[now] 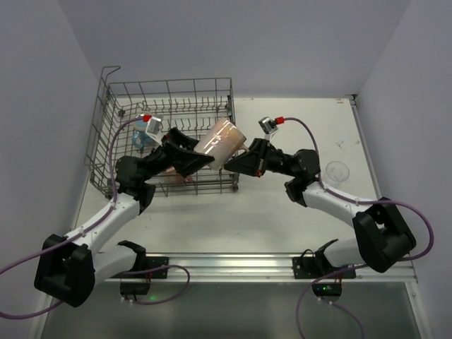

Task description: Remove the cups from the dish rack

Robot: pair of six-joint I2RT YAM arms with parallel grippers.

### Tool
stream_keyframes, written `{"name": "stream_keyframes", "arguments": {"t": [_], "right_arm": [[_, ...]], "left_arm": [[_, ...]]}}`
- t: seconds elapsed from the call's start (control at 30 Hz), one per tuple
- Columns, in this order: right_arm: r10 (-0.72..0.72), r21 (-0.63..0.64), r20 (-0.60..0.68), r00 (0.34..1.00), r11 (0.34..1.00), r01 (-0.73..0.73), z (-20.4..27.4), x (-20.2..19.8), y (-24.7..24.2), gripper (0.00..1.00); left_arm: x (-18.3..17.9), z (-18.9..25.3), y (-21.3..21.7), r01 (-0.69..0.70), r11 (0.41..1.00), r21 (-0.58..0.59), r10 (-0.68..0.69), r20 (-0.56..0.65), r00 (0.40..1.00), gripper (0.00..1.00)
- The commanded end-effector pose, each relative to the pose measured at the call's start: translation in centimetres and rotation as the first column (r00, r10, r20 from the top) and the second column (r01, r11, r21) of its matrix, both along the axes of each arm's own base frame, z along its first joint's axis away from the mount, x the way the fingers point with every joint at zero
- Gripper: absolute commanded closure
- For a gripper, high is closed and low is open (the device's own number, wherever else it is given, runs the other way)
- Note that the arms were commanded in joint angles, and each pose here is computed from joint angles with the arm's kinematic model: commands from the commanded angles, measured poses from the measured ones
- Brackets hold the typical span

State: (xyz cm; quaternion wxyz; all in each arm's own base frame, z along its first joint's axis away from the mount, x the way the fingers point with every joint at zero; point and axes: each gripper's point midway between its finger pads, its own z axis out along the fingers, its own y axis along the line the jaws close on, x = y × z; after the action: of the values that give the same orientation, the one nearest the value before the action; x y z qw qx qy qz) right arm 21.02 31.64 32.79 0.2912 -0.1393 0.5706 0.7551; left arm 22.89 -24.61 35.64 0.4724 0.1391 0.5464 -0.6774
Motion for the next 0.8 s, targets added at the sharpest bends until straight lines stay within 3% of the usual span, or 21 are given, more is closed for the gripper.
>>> {"name": "stream_keyframes", "arguments": {"t": [0.0,0.77], "right_arm": [[-0.089,0.092,0.038,0.995,0.992,0.085,2.9,1.5,-2.9,1.00],[-0.005,0.066,0.044,0.999,0.998,0.002,3.7,1.2,0.5,1.00]], "left_arm": [[-3.3,3.4,0.7,0.068,0.997,-0.026,-0.060,0.228,0.972,0.00],[-0.3,4.0,-0.4,0.055,0.997,-0.059,-0.047,0.129,0.991,0.00]]}}
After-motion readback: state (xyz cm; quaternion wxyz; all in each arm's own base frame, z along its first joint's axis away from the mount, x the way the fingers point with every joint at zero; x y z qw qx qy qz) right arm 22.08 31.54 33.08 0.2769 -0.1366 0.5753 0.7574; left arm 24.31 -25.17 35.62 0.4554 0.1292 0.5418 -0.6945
